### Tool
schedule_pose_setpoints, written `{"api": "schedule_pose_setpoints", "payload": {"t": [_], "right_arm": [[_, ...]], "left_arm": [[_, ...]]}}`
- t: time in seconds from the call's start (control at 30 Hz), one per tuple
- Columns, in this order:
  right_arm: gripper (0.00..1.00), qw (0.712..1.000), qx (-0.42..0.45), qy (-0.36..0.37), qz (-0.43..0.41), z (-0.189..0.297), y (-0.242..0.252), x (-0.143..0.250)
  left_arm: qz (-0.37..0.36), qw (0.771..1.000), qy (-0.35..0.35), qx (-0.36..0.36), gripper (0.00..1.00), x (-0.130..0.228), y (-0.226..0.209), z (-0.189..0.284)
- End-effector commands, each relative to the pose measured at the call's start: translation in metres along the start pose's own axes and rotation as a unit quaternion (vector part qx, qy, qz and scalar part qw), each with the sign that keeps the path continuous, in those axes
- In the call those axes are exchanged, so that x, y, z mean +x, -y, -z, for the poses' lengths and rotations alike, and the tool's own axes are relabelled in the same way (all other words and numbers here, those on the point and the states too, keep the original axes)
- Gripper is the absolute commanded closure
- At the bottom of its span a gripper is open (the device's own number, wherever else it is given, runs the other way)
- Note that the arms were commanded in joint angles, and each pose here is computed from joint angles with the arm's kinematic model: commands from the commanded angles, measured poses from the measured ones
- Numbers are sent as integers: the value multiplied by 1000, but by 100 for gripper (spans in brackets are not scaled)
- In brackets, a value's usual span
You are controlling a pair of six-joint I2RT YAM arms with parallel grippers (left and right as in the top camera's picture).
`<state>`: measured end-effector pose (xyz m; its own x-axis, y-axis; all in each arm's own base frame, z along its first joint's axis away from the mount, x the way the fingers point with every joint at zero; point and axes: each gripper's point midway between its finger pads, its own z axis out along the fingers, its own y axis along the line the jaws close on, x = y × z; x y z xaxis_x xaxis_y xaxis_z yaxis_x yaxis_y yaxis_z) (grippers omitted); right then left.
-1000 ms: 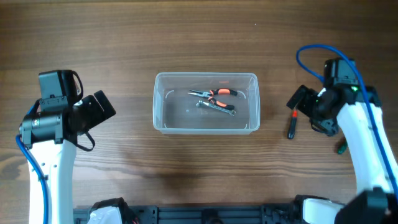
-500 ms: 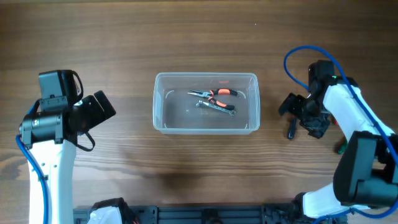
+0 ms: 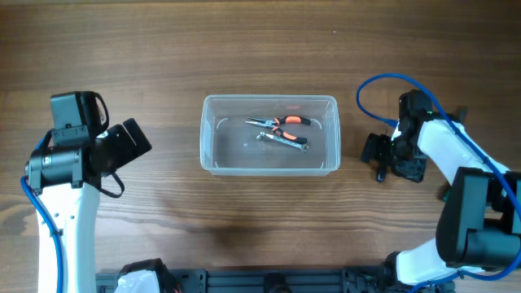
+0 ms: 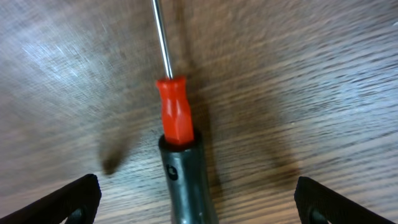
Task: Pack container
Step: 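Move the right gripper to the red-handled screwdriver and grasp it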
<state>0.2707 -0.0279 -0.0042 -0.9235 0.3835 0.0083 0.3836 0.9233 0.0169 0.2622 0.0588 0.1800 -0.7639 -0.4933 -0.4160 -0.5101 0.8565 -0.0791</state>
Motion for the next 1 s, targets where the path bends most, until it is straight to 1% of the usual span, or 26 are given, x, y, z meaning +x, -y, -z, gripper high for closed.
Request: {"api": "schedule_pose_setpoints", "payload": {"t": [0.0, 0.1, 0.13, 0.17, 0.23, 0.27, 0.43, 0.53, 0.57, 0.6, 0.63, 0.67, 0.73, 0.87, 0.9, 0.97], "right_arm": [[1, 1000, 3, -6, 25, -9, 2, 5], [8, 1000, 2, -3, 21, -9, 2, 3], [9, 1000, 2, -3, 21, -9, 2, 3], [12, 1000, 2, -3, 21, -9, 2, 3], [23, 1000, 2, -3, 21, -9, 2, 3], [27, 1000, 2, -3, 21, -9, 2, 3], [41, 1000, 2, -5, 21, -9, 2, 4], [57, 1000, 3, -6, 21, -9, 2, 5], [64, 1000, 3, -6, 21, -9, 2, 5], [67, 1000, 3, -6, 21, -9, 2, 5], [68, 1000, 3, -6, 21, -9, 2, 5], [72, 1000, 3, -6, 21, -9, 2, 5], [76, 1000, 3, -6, 21, -9, 2, 5], [80, 1000, 3, -6, 21, -9, 2, 5], [85, 1000, 2, -6, 21, -9, 2, 5], [85, 1000, 3, -6, 21, -9, 2, 5]], "left_arm": [[-1, 1000, 5, 3, 0, -4, 0, 1], [-1, 1000, 5, 3, 0, -4, 0, 1], [-1, 1000, 5, 3, 0, -4, 0, 1], [-1, 1000, 5, 3, 0, -4, 0, 1], [-1, 1000, 5, 3, 0, -4, 0, 1], [-1, 1000, 4, 3, 0, -4, 0, 1], [-1, 1000, 3, 2, 0, -3, 0, 1], [-1, 1000, 3, 2, 0, -3, 0, 1], [-1, 1000, 3, 2, 0, -3, 0, 1], [-1, 1000, 3, 2, 0, -3, 0, 1], [-1, 1000, 3, 2, 0, -3, 0, 1], [-1, 1000, 3, 2, 0, -3, 0, 1], [-1, 1000, 3, 2, 0, -3, 0, 1], [-1, 1000, 3, 2, 0, -3, 0, 1], [-1, 1000, 3, 2, 0, -3, 0, 1], [-1, 1000, 3, 2, 0, -3, 0, 1]]}}
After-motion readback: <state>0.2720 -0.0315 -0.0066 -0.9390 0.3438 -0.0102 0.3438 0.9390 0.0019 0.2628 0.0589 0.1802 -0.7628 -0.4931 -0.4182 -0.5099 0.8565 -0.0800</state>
